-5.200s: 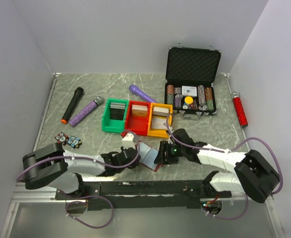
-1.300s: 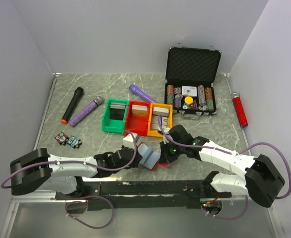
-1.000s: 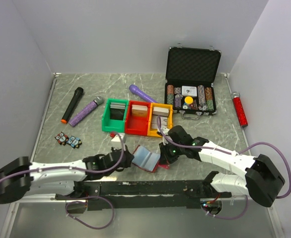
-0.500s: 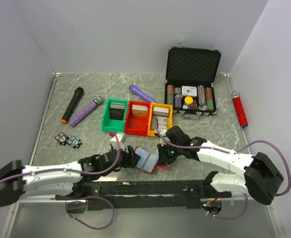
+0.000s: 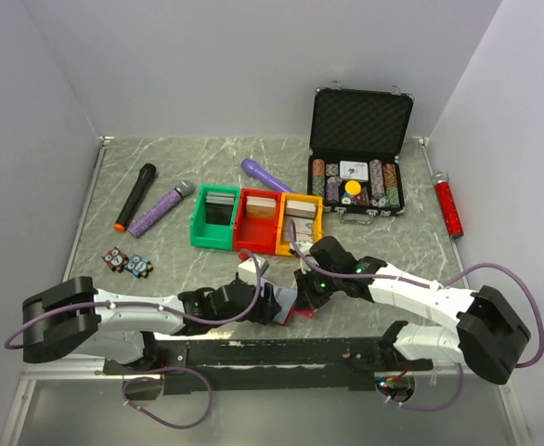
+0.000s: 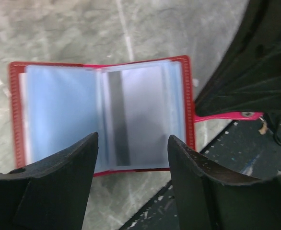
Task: Take the credit cards out of the card holder
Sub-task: Remove the credit card from the card holder.
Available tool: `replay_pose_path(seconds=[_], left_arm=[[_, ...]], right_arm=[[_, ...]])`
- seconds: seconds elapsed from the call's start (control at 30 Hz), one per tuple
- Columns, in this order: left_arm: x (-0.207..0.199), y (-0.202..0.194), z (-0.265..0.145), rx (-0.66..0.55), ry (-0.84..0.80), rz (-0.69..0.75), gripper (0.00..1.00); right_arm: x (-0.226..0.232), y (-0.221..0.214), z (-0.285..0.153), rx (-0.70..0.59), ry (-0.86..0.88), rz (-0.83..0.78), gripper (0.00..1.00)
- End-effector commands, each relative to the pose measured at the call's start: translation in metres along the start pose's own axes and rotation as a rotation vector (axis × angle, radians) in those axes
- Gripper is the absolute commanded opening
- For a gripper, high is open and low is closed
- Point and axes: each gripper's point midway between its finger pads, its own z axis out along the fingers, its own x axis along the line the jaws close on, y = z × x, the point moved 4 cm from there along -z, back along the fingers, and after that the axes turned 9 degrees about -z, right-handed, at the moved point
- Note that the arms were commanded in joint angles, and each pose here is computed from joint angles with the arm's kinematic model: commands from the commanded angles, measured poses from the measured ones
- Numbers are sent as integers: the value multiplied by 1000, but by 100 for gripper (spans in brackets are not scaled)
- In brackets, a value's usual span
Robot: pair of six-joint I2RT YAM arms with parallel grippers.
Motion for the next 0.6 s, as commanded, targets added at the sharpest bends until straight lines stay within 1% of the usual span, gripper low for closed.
replay_pose_path(seconds=[0.0,0.13,0.33,0.43,0.57], left_arm=[[-32,12,4,-23,-110,22,64],[-29,7,8,-7,-86,40,61],[-24,4,10,-2,-58,38,51],[-21,1,12,7,-45,45,49],[-23,1,13,10,-55,48,51]], right_arm=[[8,16,-7,-54,13,-41,0],[8,15,-6,-51,15,-41,0],[8,15,-8,-53,11,-46,0],[7,16,-8,-52,7,-47,0],[7,15,-7,-46,7,-47,0]])
